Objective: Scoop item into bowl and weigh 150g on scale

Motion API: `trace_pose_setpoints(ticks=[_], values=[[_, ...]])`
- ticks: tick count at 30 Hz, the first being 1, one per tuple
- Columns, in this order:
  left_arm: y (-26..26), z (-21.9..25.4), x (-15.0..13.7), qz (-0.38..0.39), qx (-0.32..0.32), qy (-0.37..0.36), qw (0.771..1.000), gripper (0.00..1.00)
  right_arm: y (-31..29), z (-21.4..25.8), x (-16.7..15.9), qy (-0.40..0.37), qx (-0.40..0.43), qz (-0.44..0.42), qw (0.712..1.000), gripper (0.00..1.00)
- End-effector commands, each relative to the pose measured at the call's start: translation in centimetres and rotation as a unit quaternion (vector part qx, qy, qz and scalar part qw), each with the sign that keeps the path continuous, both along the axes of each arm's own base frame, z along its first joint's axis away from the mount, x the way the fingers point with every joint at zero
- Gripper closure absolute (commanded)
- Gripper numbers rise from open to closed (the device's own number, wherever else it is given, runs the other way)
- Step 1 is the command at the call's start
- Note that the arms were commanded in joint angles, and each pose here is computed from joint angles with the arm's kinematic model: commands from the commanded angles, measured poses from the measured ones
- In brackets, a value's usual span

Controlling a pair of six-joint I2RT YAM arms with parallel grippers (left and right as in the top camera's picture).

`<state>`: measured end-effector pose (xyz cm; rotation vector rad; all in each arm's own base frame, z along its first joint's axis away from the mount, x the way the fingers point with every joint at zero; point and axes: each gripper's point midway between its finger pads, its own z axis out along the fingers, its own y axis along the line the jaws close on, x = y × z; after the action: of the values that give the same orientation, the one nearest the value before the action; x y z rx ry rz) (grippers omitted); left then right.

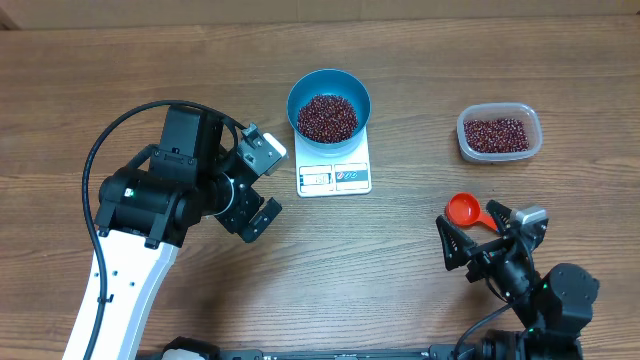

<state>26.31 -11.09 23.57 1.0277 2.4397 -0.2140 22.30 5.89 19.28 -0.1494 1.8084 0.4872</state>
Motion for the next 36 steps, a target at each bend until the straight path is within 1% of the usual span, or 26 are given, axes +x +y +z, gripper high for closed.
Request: trace_pose_setpoints(ticks=[1, 12, 16, 22, 26, 36], values=[[-0.2, 0.0, 0.0, 0.002, -0.01, 0.005, 1.0, 0.0, -0.4, -0.7, 0.2, -0.016, -0.005, -0.013, 1.0, 0.0], [-0.2, 0.0, 0.0, 0.002, -0.01, 0.005, 1.0, 0.0, -0.5, -0.9, 0.6, -0.093, -0.014, -0.014, 0.996, 0.0], [-0.2, 0.0, 0.0, 0.002, -0.01, 0.005, 1.0, 0.0, -0.8, -0.6, 0.9, -0.107, -0.018, -0.025, 0.994, 0.0], [-0.2, 0.0, 0.0, 0.002, -0.01, 0.005, 1.0, 0.0, -0.7, -0.6, 0.9, -0.117, -0.017, -0.03, 0.992, 0.0], [-0.2, 0.0, 0.0, 0.002, -0.01, 0.005, 1.0, 0.0, -1.3, -0.8, 1.2, -0.109, 0.004, -0.051, 0.993, 0.0], [-0.2, 0.0, 0.0, 0.002, -0.01, 0.005, 1.0, 0.0, -1.5, -1.5, 1.6, -0.12, 0.003, -0.057, 0.991, 0.0]])
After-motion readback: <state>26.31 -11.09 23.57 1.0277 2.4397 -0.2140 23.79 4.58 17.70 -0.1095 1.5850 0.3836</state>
